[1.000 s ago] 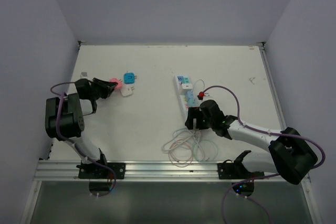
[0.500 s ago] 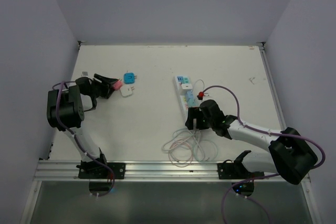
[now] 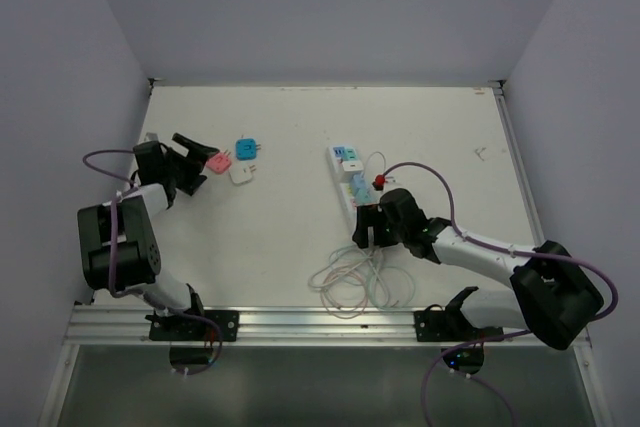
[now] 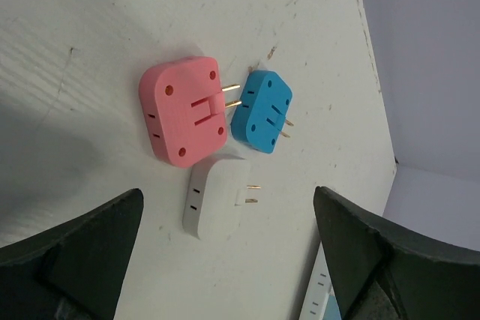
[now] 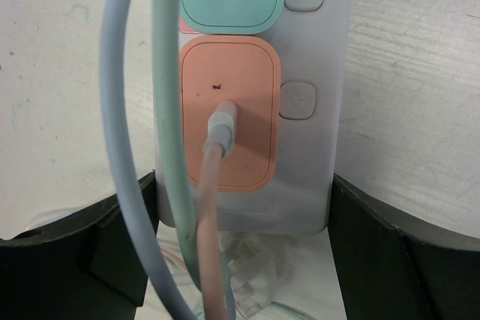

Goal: Pull the plug off the socket

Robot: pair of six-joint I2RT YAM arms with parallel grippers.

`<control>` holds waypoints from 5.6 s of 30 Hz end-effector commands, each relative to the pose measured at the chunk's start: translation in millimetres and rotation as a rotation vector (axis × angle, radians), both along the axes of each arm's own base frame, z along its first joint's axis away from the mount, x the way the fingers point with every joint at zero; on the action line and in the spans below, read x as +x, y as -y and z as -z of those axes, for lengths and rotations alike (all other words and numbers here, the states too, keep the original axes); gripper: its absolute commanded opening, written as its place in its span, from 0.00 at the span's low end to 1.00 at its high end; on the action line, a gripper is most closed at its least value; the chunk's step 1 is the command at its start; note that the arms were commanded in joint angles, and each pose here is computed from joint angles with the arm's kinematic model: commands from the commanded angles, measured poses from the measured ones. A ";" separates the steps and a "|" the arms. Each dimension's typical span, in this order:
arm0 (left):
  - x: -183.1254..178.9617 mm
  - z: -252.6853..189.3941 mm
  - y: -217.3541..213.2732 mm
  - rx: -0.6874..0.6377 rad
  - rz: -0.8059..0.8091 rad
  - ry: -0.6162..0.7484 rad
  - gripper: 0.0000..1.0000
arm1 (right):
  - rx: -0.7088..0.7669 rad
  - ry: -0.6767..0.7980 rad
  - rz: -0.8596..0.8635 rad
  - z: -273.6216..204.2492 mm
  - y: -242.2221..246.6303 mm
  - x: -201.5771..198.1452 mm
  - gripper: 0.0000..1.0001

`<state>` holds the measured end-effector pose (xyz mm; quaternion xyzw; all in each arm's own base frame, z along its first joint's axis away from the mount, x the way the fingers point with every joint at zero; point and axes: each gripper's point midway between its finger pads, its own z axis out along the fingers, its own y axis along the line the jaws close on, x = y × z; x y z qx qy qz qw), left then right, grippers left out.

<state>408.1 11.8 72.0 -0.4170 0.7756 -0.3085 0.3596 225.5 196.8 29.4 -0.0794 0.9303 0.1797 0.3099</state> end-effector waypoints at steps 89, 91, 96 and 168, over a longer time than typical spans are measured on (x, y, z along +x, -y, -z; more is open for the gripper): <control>-160.8 31.4 270.2 0.083 0.738 -0.068 0.00 | 0.336 0.010 0.012 -74.3 -93.7 0.3 0.66; -160.4 29.6 269.8 0.086 0.737 -0.062 0.00 | 0.343 0.009 0.011 -75.1 -97.5 2.6 0.64; -159.7 29.0 267.1 0.099 0.728 -0.060 0.00 | 0.374 0.002 0.023 -75.7 -106.5 8.6 0.61; -152.4 37.8 230.3 0.325 0.653 -0.125 0.00 | 0.077 0.221 0.371 -95.0 28.7 23.7 0.76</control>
